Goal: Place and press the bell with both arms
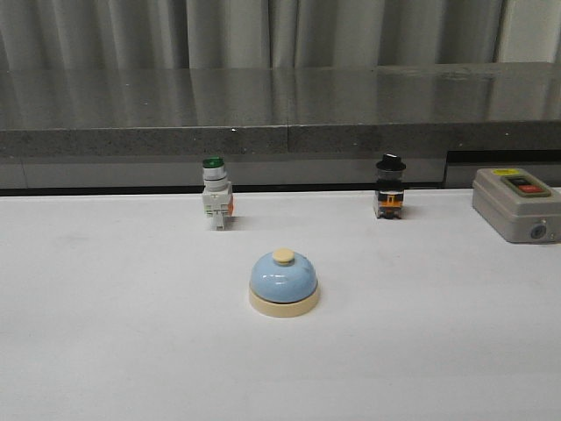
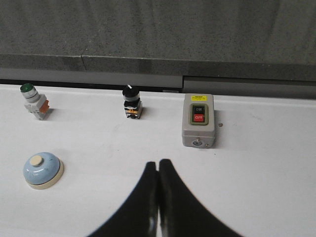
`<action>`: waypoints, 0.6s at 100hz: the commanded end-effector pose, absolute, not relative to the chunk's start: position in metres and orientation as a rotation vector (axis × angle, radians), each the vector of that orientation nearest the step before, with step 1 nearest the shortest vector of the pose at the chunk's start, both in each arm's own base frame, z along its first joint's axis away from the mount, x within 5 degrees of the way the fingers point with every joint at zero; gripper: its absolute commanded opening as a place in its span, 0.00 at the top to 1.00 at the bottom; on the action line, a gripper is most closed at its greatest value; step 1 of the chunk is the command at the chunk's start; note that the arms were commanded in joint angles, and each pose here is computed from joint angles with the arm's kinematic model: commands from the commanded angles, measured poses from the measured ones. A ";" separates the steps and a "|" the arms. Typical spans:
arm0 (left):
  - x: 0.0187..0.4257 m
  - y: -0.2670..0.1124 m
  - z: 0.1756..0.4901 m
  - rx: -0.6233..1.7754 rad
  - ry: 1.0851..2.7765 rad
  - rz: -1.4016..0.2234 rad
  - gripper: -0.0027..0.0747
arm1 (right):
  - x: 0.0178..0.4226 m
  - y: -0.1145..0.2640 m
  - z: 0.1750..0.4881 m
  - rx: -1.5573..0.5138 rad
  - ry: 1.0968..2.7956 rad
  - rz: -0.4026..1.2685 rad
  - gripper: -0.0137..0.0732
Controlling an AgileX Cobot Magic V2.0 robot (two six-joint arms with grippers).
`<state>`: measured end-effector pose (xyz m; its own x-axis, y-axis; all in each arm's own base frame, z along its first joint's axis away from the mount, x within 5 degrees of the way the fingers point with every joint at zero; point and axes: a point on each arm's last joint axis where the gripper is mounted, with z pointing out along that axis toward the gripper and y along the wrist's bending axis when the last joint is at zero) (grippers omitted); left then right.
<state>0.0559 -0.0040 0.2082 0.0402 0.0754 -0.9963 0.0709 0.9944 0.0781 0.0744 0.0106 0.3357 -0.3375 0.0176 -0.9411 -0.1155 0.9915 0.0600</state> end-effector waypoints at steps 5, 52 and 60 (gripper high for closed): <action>0.055 -0.004 0.203 0.104 1.466 -0.013 0.99 | 0.076 0.008 0.343 -0.078 1.759 0.083 0.91; 0.055 -0.004 0.203 0.104 1.466 -0.013 0.99 | 0.049 0.005 0.248 -0.069 1.476 0.076 0.91; 0.055 -0.004 0.203 0.104 1.466 -0.013 0.99 | 0.049 0.005 0.232 -0.067 1.440 0.076 0.91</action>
<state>0.0559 -0.0040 0.2082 0.0402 0.0754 -0.9963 0.0709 0.9944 0.0781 0.0505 0.0053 0.2288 -0.0297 0.0189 -0.9994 -0.1009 0.9947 0.0218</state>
